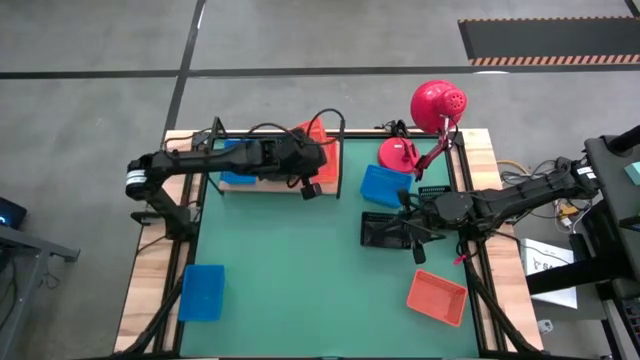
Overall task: Stack baskets on shelf by color
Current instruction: Stack the left orange bin on top of the orange bin on the shelf
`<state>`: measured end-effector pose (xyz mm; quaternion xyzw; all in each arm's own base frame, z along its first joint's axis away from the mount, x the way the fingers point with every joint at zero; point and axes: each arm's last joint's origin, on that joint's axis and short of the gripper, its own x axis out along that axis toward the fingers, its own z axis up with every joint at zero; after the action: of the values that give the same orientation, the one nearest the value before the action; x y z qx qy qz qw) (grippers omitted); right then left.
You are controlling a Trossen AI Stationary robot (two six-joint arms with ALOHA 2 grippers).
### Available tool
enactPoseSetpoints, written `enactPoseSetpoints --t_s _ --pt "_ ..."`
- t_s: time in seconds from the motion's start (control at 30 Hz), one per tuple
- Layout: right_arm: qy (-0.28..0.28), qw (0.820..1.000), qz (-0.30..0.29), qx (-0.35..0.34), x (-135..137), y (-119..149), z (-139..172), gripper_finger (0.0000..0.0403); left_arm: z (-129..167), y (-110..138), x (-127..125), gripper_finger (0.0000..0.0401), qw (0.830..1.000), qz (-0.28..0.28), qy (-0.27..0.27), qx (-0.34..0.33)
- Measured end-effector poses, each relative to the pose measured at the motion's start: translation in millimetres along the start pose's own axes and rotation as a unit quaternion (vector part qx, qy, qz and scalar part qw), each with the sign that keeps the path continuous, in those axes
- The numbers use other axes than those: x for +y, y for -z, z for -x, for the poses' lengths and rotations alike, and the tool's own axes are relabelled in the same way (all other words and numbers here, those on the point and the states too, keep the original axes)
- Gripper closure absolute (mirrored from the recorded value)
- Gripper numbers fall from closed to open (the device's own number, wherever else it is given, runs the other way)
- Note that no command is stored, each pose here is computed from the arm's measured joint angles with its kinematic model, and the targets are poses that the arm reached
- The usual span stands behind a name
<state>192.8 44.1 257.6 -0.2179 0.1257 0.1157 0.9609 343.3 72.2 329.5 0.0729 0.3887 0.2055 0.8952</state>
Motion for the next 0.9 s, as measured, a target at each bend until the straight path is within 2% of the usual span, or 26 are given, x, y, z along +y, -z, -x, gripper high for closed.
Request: enactPoseSetpoints --t_s 0.33,0.6,0.9 --pt "0.001 1.000 0.002 -0.001 -0.1 -0.2 -0.3 0.0370 -33.1 8.8 -5.4 0.0401 0.999 -0.029 0.010 0.016" --pt "0.002 1.000 0.003 0.002 -0.1 0.3 -0.2 0.0369 -46.3 11.7 -8.4 0.0401 0.999 -0.034 0.011 0.028" --pt "0.012 1.000 0.000 0.006 -0.6 0.5 -0.2 0.0369 -60.6 15.0 -12.8 0.0401 0.996 -0.074 0.014 0.039"
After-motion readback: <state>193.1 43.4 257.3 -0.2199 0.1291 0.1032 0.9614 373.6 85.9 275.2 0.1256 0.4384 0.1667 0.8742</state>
